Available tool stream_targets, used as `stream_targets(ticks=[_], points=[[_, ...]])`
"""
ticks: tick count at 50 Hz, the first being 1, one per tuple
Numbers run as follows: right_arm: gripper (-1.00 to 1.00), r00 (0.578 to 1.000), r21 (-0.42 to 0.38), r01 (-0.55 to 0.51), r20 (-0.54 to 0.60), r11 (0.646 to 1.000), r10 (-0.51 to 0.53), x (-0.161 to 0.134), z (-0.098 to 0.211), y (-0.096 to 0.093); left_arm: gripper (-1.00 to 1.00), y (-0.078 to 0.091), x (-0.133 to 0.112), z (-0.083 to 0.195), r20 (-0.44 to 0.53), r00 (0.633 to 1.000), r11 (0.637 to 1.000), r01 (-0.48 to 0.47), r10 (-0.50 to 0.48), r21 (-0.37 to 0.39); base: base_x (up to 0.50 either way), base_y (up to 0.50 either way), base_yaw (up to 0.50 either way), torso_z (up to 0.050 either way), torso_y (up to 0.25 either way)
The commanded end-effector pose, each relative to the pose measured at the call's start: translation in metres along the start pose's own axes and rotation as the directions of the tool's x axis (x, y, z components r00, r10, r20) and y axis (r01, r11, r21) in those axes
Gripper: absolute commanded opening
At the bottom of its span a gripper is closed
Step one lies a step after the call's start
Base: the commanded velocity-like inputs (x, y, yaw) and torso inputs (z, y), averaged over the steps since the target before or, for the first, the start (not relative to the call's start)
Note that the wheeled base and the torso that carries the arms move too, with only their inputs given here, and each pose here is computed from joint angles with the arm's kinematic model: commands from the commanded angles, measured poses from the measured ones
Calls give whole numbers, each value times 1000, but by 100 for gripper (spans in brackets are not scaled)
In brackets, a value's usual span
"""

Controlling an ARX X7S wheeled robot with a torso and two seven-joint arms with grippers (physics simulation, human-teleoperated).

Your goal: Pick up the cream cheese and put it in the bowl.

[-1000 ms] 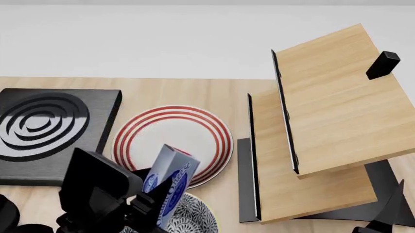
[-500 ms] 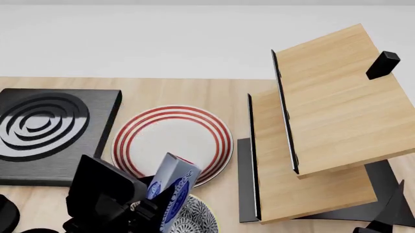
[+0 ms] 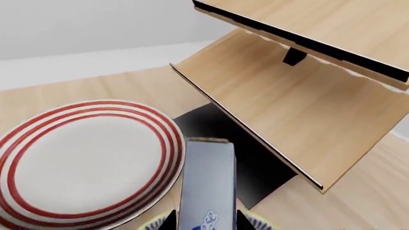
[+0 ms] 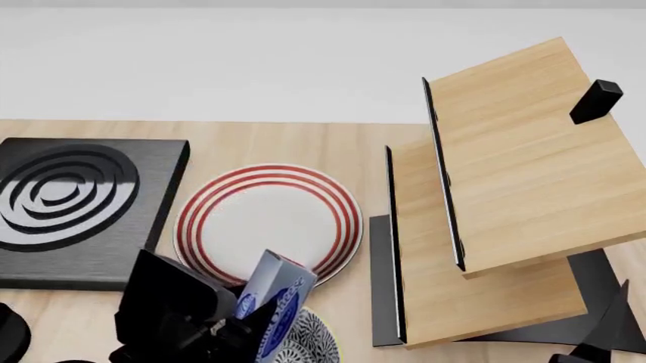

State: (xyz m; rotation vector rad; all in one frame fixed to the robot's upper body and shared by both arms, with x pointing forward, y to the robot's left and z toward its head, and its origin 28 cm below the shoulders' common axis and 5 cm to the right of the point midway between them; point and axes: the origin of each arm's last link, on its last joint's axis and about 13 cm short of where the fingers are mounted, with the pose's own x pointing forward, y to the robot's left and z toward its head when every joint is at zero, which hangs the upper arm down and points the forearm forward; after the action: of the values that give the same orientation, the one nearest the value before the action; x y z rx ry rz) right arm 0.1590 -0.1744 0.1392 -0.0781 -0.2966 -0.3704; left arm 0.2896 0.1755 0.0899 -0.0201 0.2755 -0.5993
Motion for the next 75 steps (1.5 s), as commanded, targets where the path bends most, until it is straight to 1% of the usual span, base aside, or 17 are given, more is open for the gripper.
stream_targets(ticks=[1, 8, 27, 49, 50, 51, 52, 53, 54, 55, 56, 57, 58, 59, 75], points=[[100, 1000, 0, -1, 0, 1000, 1, 0, 0, 0, -100, 1, 4, -2, 8, 1000, 1000, 1, -1, -20, 0, 0, 0, 0, 0], [100, 1000, -1, -1, 0, 1000, 1, 0, -1, 0, -100, 4, 5, -6, 5, 1000, 1000, -12, 12, -18, 0, 0, 0, 0, 1], [100, 1000, -2, -3, -1, 1000, 3, 0, 0, 0, -100, 5, 10, -14, -9, 1000, 1000, -9, 9, -11, 0, 0, 0, 0, 1], [100, 1000, -1, -6, -5, 1000, 6, 1, -1, 1, -100, 7, 19, -24, -24, 1000, 1000, 4, -4, -23, 0, 0, 0, 0, 0], [100, 1000, -1, -6, -5, 1000, 6, 1, -1, 1, -100, 9, 23, -39, -18, 1000, 1000, 2, -2, -27, 0, 0, 0, 0, 0], [100, 1000, -2, -7, -5, 1000, 7, 1, -1, 1, -100, 9, 22, -35, -21, 1000, 1000, 2, -3, -23, 0, 0, 0, 0, 0], [100, 1000, -2, -7, -6, 1000, 7, 1, -1, 1, -100, 9, 23, -40, -22, 1000, 1000, 6, -6, -26, 0, 0, 0, 0, 0], [100, 1000, -2, -7, -6, 1000, 7, 1, -1, 1, -100, 8, 21, -30, -23, 1000, 1000, 7, -7, -27, 0, 0, 0, 0, 0], [100, 1000, -2, -7, -7, 1000, 7, 1, -1, 1, -100, 8, 20, -27, -25, 1000, 1000, 7, -8, -25, 0, 0, 0, 0, 0], [100, 1000, -2, -7, -6, 1000, 7, 1, -1, 1, -100, 9, 23, -38, -27, 1000, 1000, 9, -9, -25, 0, 0, 0, 0, 0], [100, 1000, -2, -7, -6, 1000, 7, 1, -1, 1, -100, 8, 22, -30, -28, 1000, 1000, 7, -8, -26, 0, 0, 0, 0, 0], [100, 1000, -2, -7, -5, 1000, 7, 1, -1, 1, -100, 9, 24, -41, -28, 1000, 1000, 7, -8, -27, 0, 0, 0, 0, 0], [100, 1000, -1, -6, -5, 1000, 6, 1, -1, 1, -100, 9, 22, -32, -27, 1000, 1000, 8, -9, -30, 0, 0, 0, 0, 0], [100, 1000, 0, -6, -4, 1000, 6, 1, -1, 1, -100, 8, 21, -29, -27, 1000, 999, 8, -9, -34, 0, 0, 0, 0, 0], [100, 1000, -1, -6, -3, 1000, 6, 1, -1, 0, -100, 7, 23, -37, -43, 999, 999, 20, -21, -40, 0, 0, 0, 0, 0]])
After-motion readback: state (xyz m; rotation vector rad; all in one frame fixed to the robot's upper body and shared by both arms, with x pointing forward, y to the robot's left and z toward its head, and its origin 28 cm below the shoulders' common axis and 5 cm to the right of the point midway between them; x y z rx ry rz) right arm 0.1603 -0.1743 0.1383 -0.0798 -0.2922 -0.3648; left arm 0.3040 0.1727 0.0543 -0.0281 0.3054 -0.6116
